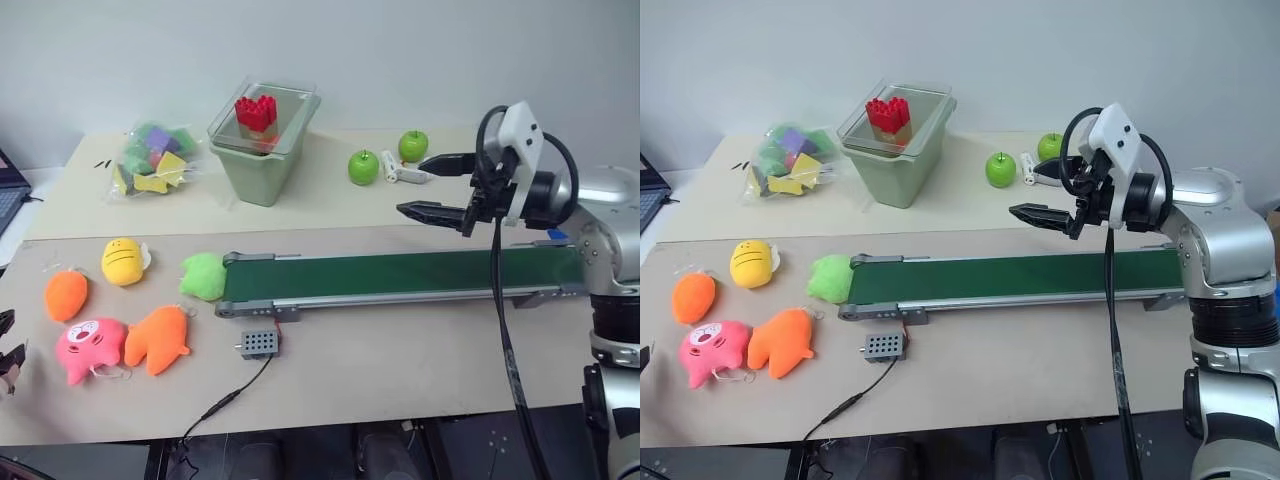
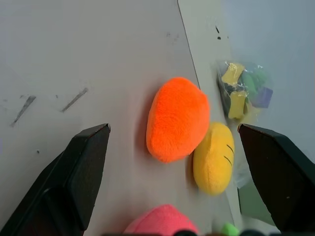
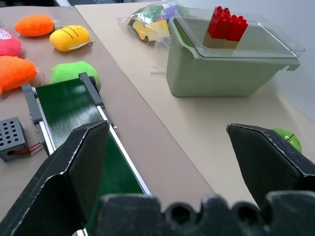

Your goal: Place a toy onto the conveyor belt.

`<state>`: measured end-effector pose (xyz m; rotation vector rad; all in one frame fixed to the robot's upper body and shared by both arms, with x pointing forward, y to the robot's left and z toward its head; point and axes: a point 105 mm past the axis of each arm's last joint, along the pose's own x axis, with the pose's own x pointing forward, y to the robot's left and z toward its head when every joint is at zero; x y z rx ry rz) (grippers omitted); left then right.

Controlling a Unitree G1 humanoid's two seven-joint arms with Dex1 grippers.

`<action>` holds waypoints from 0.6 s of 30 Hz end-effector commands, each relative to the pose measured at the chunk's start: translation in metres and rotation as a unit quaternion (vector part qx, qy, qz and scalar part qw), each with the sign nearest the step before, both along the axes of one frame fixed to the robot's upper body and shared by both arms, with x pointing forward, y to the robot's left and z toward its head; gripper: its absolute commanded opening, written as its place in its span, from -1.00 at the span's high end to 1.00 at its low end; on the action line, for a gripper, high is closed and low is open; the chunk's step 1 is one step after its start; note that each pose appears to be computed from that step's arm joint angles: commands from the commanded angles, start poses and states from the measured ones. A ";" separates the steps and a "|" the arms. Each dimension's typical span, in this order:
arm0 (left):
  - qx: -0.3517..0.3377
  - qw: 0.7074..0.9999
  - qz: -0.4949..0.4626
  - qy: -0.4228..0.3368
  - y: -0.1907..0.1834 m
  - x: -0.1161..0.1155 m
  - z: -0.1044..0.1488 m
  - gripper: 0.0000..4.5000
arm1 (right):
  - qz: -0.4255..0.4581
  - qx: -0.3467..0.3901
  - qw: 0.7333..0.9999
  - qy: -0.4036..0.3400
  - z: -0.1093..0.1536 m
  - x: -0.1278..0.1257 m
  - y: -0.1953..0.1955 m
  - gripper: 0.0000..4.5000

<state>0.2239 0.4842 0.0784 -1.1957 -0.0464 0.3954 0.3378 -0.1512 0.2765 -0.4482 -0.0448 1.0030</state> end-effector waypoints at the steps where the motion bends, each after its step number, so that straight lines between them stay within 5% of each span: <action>1: 0.030 0.999 -0.004 -0.015 0.003 0.014 0.018 -0.97 | -0.001 0.000 0.999 -0.045 0.027 -0.010 -0.003 -1.00; 9: 0.039 0.999 -0.016 -0.014 -0.012 0.045 0.017 -0.97 | -0.017 -0.009 0.998 -0.053 0.034 -0.016 -0.009 -1.00; 18: 0.033 0.999 0.004 -0.011 -0.014 0.056 0.013 -0.97 | -0.035 -0.016 0.997 -0.061 0.040 -0.022 -0.016 -1.00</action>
